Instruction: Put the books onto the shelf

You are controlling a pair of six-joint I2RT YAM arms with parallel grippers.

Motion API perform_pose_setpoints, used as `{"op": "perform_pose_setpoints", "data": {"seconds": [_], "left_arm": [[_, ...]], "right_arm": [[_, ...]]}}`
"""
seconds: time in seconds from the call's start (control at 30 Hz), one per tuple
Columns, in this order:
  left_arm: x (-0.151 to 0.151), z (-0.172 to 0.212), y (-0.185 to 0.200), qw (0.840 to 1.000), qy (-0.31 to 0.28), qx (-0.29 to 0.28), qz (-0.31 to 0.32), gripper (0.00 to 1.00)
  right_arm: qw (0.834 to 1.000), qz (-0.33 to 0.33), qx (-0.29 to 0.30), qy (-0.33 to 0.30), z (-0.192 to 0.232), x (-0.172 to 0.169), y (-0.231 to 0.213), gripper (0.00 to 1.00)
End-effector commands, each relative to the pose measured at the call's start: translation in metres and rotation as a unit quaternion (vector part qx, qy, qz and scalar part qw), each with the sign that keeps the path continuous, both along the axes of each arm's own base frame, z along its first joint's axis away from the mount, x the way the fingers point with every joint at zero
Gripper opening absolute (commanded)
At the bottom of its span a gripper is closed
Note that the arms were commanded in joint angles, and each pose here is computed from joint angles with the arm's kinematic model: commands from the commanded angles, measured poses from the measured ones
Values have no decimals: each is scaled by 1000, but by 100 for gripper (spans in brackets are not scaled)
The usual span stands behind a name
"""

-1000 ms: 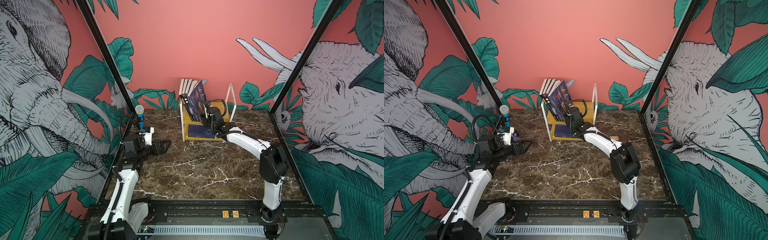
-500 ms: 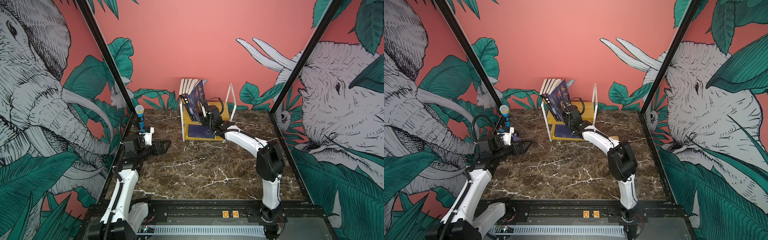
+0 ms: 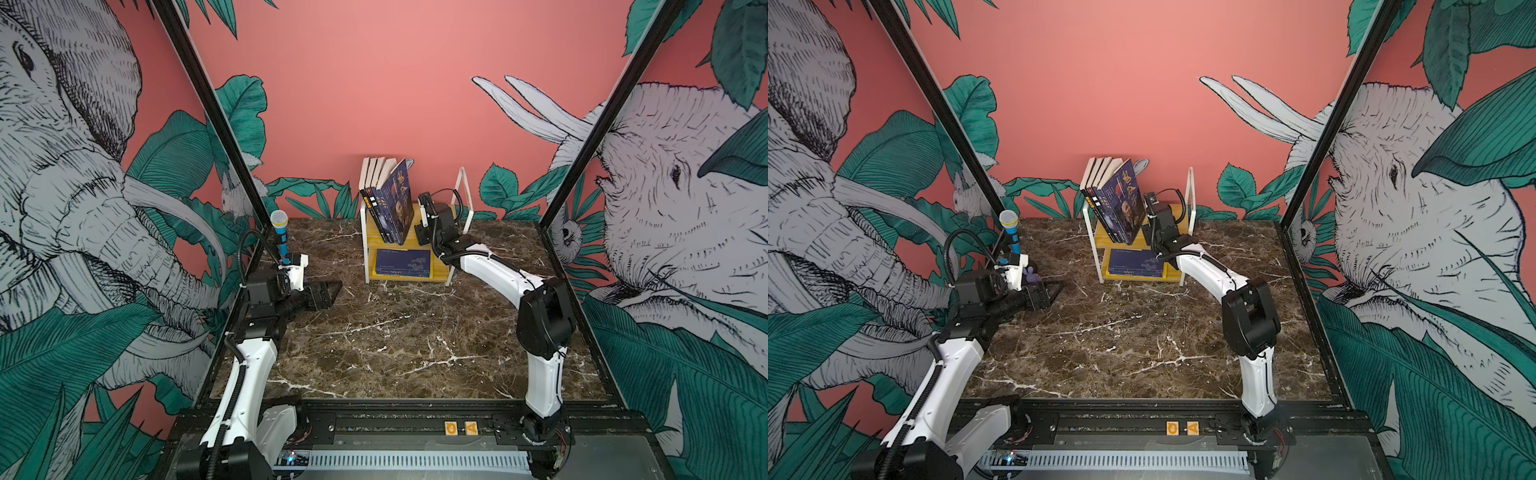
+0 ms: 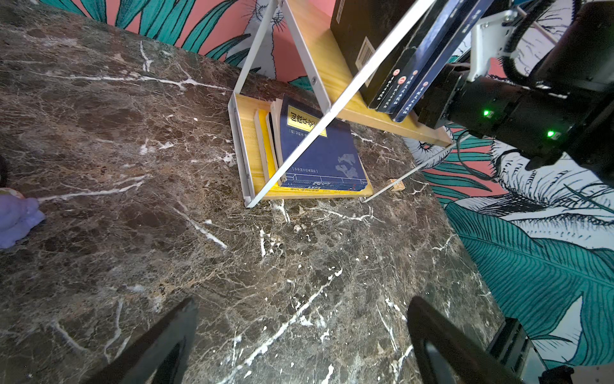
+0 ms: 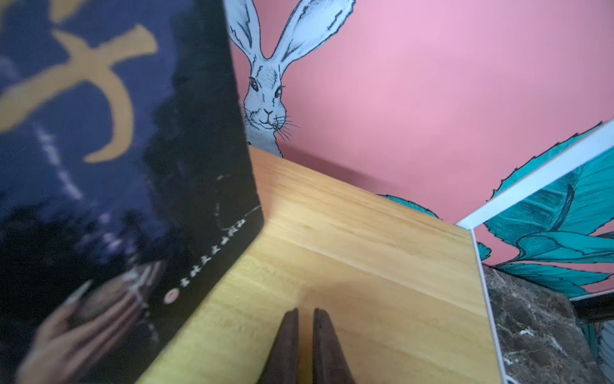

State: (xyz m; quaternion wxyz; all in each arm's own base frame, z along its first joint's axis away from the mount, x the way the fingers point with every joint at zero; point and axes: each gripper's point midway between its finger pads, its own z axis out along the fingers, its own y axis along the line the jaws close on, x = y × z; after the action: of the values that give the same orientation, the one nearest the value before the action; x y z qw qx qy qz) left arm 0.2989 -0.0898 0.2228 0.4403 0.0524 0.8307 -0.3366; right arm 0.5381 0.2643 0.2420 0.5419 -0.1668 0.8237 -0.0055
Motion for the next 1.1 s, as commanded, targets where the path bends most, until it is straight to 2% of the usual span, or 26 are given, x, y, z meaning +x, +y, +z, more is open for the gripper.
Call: {"op": "perform_pose_setpoints", "data": {"seconds": [0.0, 0.1, 0.37, 0.67, 1.07], "left_arm": [[-4, 1, -3, 1000, -5, 0, -9, 99], [-4, 3, -3, 1000, -4, 0, -9, 99], [-3, 4, -2, 1000, -4, 2, -7, 99], [-3, 4, -2, 1000, -7, 1, -7, 99], [-4, 3, -2, 1000, -4, 1, -8, 99]], "right_arm": [[1000, -3, -3, 19, -15, 12, -3, 5], [999, 17, 12, 25, -22, 18, 8, 0], [996, 55, 51, 37, -30, 28, 35, 0], [995, 80, 57, 33, -33, 30, 66, 0], [993, 91, 74, 24, -28, 33, 80, 0]]}}
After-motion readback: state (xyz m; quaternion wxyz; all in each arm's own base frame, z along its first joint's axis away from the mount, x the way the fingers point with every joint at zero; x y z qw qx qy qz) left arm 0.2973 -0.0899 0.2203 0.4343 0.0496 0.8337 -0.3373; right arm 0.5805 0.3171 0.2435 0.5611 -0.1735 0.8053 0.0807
